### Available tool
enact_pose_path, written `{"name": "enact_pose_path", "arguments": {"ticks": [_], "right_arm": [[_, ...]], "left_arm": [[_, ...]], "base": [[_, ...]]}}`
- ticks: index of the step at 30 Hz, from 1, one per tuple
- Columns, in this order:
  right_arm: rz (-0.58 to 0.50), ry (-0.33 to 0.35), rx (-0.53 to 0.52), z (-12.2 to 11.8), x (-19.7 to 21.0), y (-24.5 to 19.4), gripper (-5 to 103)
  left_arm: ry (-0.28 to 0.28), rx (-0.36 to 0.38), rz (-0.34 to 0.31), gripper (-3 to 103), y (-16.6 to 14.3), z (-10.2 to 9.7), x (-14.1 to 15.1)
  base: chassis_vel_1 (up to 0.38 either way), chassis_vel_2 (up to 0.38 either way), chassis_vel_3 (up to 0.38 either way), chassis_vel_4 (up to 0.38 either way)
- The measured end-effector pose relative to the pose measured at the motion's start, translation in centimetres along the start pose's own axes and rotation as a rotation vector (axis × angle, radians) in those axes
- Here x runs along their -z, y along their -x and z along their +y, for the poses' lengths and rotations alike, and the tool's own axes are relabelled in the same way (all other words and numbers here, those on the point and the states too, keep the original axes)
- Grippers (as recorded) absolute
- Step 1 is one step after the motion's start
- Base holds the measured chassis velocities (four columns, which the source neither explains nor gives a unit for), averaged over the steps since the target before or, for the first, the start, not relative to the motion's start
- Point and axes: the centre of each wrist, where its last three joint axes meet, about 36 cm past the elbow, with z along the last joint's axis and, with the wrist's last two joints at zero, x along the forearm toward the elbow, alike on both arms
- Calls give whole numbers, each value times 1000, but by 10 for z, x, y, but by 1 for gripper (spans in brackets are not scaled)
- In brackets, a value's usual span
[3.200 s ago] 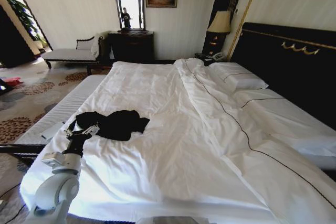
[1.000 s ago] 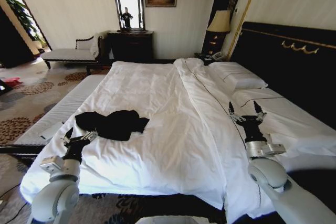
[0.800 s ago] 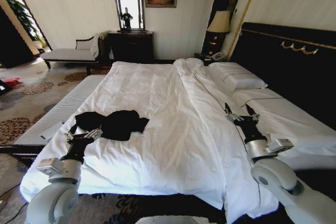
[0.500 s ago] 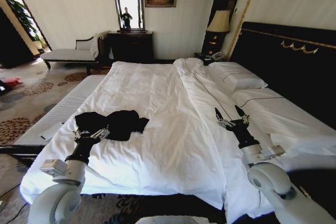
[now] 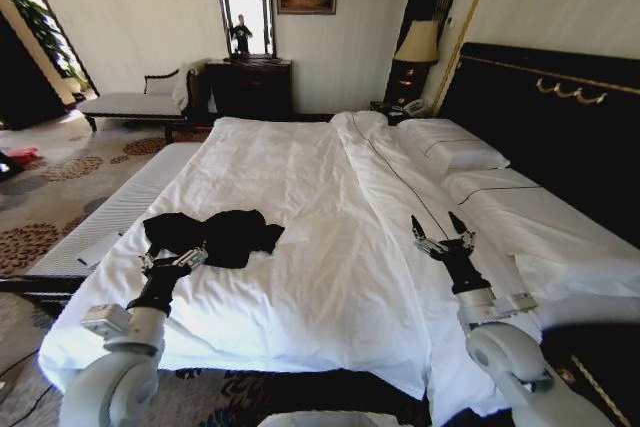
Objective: Fold the clothes on the bed.
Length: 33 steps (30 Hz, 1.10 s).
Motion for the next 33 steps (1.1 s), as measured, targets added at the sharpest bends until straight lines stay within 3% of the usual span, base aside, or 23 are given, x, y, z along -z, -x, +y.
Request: {"name": "enact_pose_path", "arguments": {"ticks": [14,21,33], "right_arm": [[20,7,-61,8,-8,-4,100],[11,-5,-56,8,-7,-5,100],[10,-8,-73,7,-15,-9,100]], "left_arm": [[15,14,4,100,-15,-6,4],[53,53,1,100,-20,-3,-2],[77,59,-4,100,-23,-3,-2]], "base": [[0,0,0,0],[0,0,0,0],[0,0,0,0]]}}
